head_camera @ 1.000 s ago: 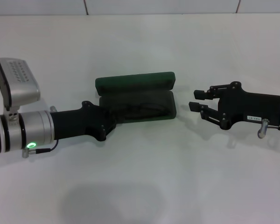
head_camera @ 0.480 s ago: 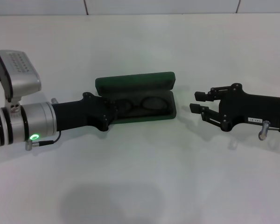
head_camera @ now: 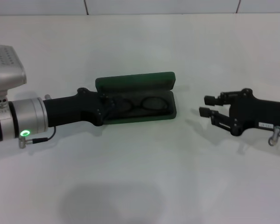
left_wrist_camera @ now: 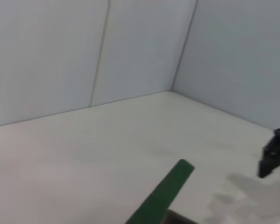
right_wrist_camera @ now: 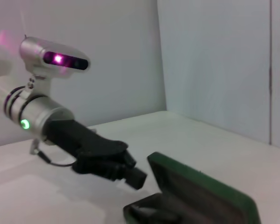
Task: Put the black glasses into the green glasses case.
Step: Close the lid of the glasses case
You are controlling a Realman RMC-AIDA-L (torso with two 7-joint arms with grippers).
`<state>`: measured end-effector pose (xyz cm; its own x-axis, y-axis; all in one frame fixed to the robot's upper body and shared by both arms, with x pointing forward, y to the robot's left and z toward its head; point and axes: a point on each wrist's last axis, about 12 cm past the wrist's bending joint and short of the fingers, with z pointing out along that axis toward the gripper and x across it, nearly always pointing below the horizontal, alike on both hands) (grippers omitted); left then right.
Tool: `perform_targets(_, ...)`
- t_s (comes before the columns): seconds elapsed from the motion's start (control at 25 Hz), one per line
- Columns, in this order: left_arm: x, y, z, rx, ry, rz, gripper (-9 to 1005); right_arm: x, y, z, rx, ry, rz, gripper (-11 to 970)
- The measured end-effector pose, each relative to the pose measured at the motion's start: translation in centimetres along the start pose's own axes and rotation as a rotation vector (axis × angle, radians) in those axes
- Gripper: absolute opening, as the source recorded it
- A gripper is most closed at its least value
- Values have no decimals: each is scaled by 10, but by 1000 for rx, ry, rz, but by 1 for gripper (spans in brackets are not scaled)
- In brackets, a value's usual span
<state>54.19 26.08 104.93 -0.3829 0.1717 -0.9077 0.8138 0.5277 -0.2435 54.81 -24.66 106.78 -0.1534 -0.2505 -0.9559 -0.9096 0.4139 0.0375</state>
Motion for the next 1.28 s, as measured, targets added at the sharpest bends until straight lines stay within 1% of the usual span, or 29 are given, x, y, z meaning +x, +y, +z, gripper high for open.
perform_targets(0.16,2,8,-4,-52,31,2,11,8,5,-7,-21,5,7,297)
perform_targets(0.36,3,17,-6,-117,57,6,11,14,9,-12,-23,4,9,475)
perform_targets(0.56,2,20,-5,-136,67,12,11,17,15,-15,-47,-7,-6,687)
perform_targets(0.76,2,19,-3,-125,81,23,12,17,16,-15,-50,-8,-9,726)
perform_targets(0.92,4,18,2,-121,102,31,12,17,16,-15,-49,-8,-8,727)
perform_targets(1.08,5,20,6,-156,111,36,12,18,16,-15,-48,-7,-8,727)
perform_targets(1.28,3,25,6,-195,119,38,12,18,16,-14,-48,-7,-8,728)
